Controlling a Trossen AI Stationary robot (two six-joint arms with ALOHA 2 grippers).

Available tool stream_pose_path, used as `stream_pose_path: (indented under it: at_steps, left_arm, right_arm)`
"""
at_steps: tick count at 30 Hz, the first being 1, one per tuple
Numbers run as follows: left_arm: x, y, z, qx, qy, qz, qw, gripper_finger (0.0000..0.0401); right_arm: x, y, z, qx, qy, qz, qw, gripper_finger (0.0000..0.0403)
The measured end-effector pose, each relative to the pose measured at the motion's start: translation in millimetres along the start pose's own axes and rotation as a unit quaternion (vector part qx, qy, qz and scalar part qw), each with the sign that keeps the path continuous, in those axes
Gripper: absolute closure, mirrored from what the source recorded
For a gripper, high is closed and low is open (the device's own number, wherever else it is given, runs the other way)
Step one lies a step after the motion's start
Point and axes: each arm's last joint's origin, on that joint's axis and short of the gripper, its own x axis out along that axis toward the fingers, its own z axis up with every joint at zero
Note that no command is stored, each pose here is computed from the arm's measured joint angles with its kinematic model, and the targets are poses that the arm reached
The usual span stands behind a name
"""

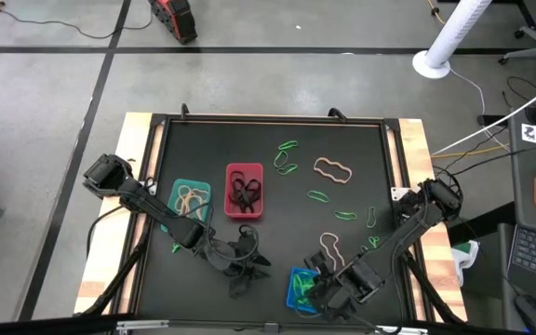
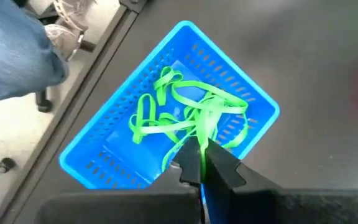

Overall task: Sort rubber bands into baskets
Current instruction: Put the green rubber band into the blue bin

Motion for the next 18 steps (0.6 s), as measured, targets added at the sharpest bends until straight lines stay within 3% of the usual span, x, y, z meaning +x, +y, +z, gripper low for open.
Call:
stream_pose_path:
  at_steps: [10, 18]
  left_arm:
    - [0.0, 0.0, 0.0, -0.001, 0.000, 0.000, 1.000, 0.0230]
    - [0.0, 0.0, 0.0, -0.001, 0.000, 0.000, 1.000, 0.0230]
  right_arm:
    - [0.1, -0.2, -0.1, 0.008, 0.002, 0.009, 1.000, 0.0394]
    - [0.1, -0.6, -2.1, 0.026, 0.013, 0.007, 1.000, 0.0311]
